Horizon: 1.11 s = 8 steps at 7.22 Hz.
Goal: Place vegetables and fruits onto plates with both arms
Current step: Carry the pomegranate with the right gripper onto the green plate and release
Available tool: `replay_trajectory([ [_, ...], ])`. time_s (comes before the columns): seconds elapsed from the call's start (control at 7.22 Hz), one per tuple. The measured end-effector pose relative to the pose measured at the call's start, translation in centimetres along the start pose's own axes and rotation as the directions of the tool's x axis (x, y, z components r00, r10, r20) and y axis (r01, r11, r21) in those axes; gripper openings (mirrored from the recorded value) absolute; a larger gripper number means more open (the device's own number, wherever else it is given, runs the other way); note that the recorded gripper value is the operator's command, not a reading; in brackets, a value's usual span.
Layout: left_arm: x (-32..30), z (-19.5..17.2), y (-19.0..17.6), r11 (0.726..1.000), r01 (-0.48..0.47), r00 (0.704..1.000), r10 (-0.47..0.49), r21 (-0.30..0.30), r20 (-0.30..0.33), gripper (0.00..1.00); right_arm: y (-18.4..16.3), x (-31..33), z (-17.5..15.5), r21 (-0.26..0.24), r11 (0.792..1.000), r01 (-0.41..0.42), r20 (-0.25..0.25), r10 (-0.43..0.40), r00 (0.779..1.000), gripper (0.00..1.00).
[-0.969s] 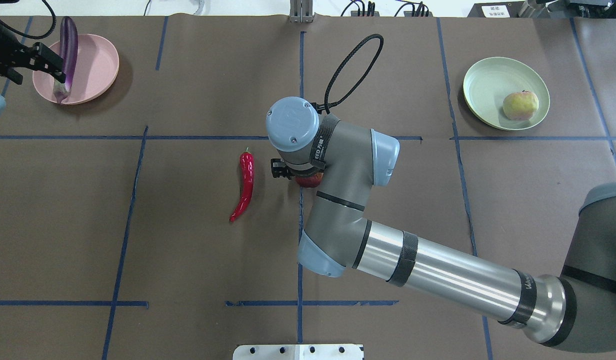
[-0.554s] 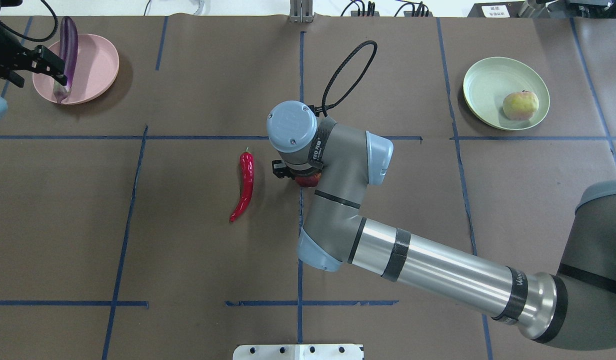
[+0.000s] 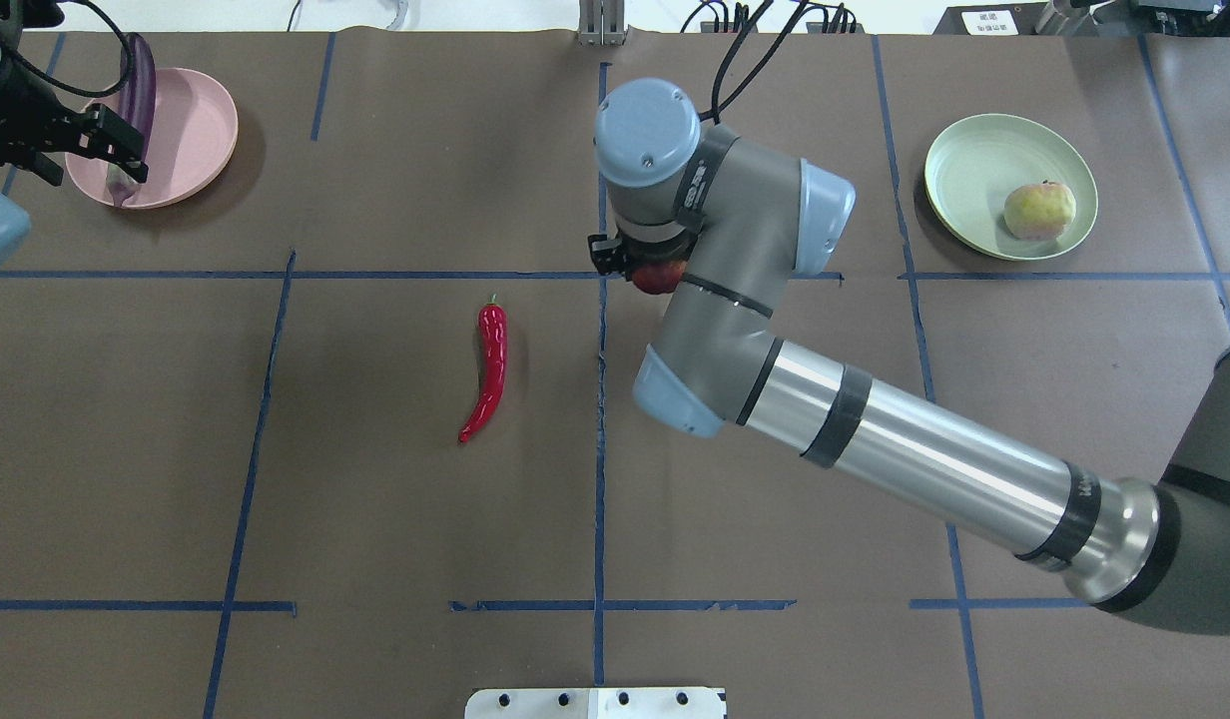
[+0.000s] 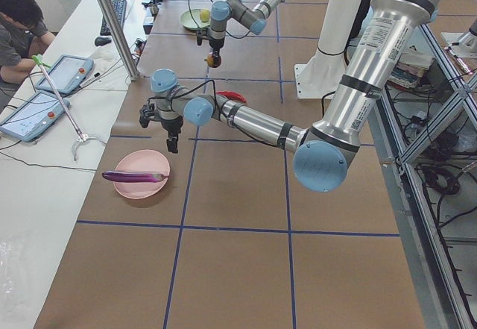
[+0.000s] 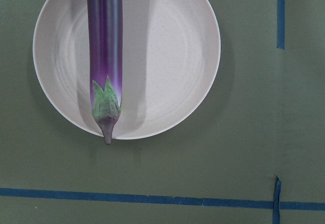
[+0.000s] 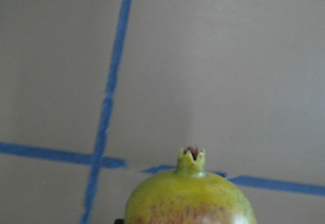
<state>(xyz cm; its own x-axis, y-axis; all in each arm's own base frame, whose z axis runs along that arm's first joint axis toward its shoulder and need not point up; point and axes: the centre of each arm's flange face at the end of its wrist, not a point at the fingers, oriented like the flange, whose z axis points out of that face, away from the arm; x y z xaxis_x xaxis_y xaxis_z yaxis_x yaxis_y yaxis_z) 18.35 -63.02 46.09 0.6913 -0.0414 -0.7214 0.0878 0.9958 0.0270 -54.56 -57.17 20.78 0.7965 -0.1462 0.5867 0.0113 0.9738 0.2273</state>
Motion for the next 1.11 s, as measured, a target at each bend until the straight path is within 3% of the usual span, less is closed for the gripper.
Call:
replay_trajectory([
  [0.28, 1.0, 0.6, 0.4, 1.0, 0.006, 1.0, -0.006, -0.009, -0.003, 1.0, -5.6, 13.4, 0.5, -0.018, 0.99, 0.137, -0.055, -0.138, 0.989, 0.03],
  [0.55, 1.4, 0.8, 0.6, 1.0, 0.006, 1.0, -0.006, -0.013, -0.004, 1.0, -8.3, 26.8, 2.5, -0.053, 0.972, 0.23, -0.054, -0.233, 0.971, 0.04],
  [0.69, 1.5, 0.9, 0.6, 1.0, 0.006, 1.0, -0.006, -0.015, -0.004, 1.0, -8.7, 32.4, 5.0, -0.037, 0.968, 0.25, -0.029, -0.251, 0.968, 0.25],
  [0.97, 1.6, 1.0, 0.7, 1.0, 0.006, 1.0, -0.006, -0.014, -0.003, 1.0, -8.2, 38.4, 9.0, -0.026, 0.966, 0.255, -0.013, -0.256, 0.967, 0.99],
  [1.11, 1.8, 0.9, 0.7, 1.0, 0.006, 1.0, -0.006, -0.013, -0.004, 1.0, -7.8, 39.5, 9.9, -0.033, 0.968, 0.25, -0.014, -0.251, 0.968, 1.0],
])
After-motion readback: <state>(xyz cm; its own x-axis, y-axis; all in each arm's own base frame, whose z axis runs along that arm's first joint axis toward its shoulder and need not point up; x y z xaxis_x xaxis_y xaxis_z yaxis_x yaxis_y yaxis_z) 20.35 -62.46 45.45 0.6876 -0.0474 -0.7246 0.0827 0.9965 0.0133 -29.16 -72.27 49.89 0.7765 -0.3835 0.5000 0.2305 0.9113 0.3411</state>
